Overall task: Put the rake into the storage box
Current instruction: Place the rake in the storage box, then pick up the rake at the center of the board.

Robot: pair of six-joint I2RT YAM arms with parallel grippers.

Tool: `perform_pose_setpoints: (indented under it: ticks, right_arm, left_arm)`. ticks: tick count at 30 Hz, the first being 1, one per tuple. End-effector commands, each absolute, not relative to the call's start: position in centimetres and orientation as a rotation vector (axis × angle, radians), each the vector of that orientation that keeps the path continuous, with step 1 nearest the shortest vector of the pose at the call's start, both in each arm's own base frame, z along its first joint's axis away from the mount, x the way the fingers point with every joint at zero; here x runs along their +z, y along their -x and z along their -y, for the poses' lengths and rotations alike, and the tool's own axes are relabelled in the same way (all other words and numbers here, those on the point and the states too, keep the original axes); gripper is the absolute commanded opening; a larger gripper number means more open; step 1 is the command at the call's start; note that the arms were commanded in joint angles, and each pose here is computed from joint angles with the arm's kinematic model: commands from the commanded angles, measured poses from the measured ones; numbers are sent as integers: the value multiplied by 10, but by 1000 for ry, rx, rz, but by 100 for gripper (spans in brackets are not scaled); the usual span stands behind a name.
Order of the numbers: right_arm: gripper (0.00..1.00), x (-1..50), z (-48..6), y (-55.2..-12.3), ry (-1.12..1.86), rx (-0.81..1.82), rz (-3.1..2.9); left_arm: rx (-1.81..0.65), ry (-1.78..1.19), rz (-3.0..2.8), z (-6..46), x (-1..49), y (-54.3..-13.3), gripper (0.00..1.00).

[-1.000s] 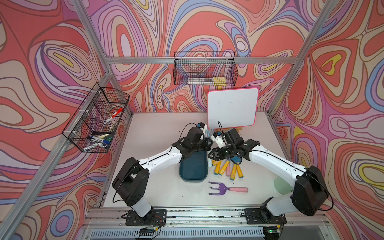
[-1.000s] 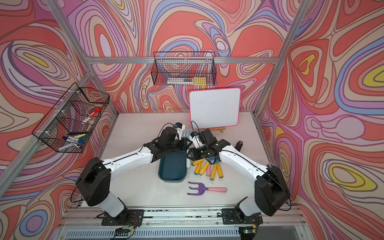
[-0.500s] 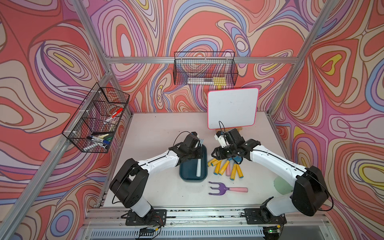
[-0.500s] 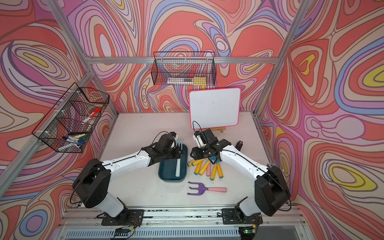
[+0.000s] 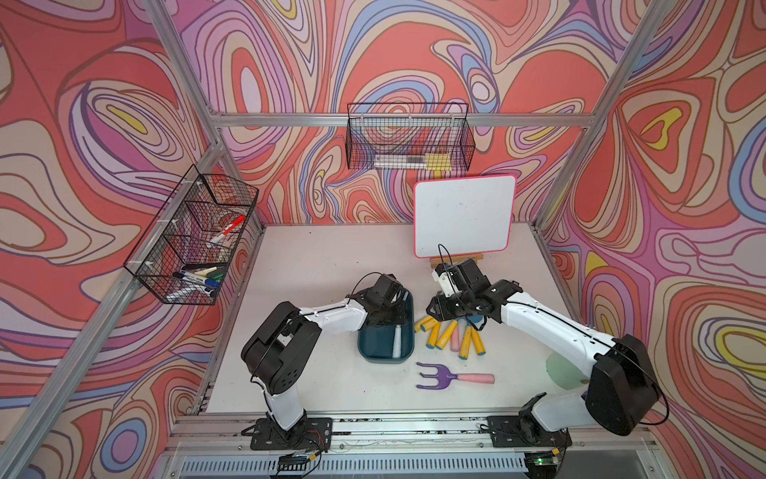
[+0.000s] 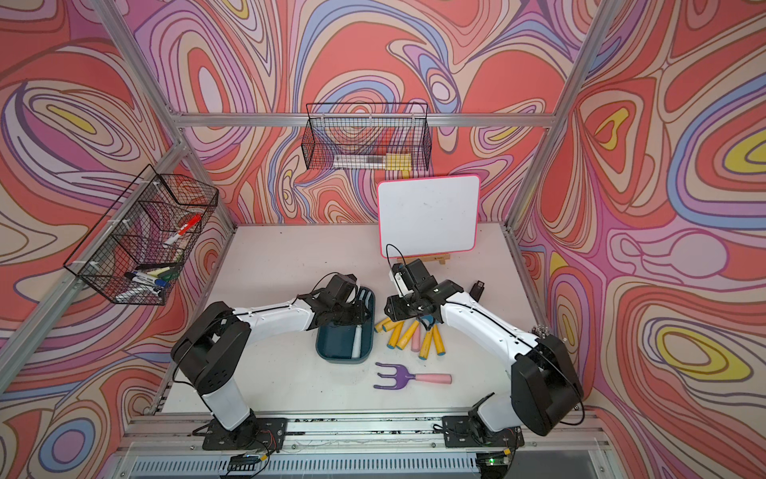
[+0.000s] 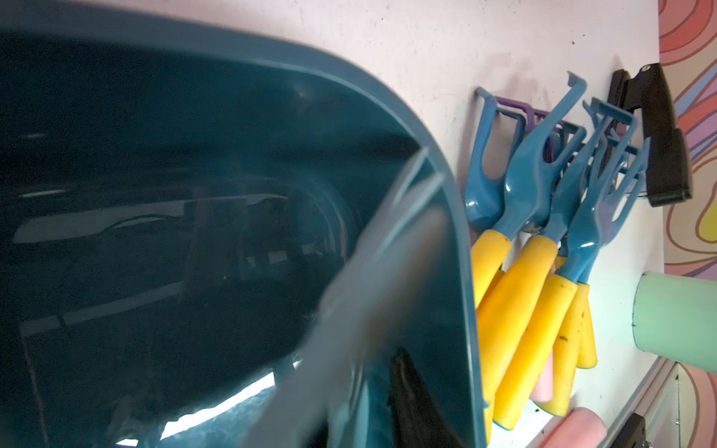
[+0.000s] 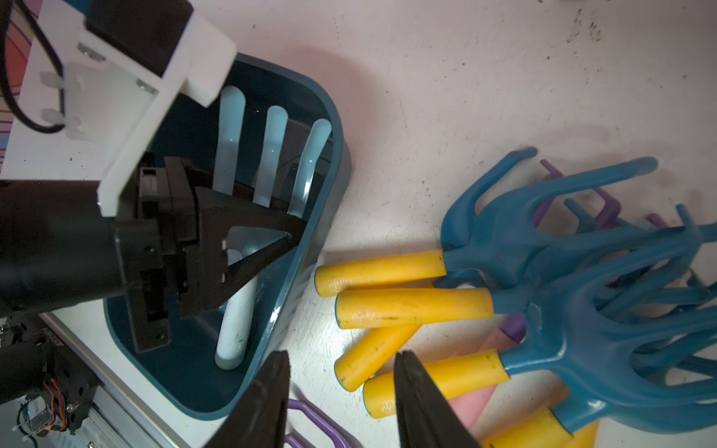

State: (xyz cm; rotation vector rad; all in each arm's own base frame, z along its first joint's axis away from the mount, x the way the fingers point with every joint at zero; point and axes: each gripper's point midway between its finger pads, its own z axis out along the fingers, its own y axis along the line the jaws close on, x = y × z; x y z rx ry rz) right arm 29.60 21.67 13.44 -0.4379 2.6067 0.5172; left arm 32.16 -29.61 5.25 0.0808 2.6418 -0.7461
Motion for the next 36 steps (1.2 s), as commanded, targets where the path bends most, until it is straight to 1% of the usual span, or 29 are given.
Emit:
perform_pose_setpoints:
  ticks: [1,3,5,7,10,12,16,23,30,36]
  right_arm:
    - [47,130,-205,-295,388,448,-2626]
    - [48,128,-202,-296,372,425,-2637]
    - [48,126,-197,-297,348,398,-2647]
    - [48,124,-191,-298,315,365,-2659]
    - [48,121,-180,-301,254,318,-2681]
    - [48,118,-172,-301,216,294,-2699]
    - [47,109,-159,-299,159,267,-2752]
    - [44,79,-140,-290,88,248,-2892]
    - [41,58,-143,-282,108,262,-2971]
    - [41,46,-143,-283,94,252,-2984]
  left_arm:
    - [-779,-57,-2618,300,60,-329,36]
    - [-756,-47,-2619,297,62,-331,35]
    - [-679,-18,-2634,288,63,-333,32]
    - [-556,36,-2657,272,64,-335,30]
    - [-289,135,-2710,238,65,-334,28]
    - [-193,140,-2711,227,72,-335,29]
    - [-181,91,-2675,230,89,-340,29]
    - [-222,41,-2618,245,110,-347,29]
    - [-236,37,-2621,249,108,-347,29]
    - [-245,36,-2617,249,107,-347,29]
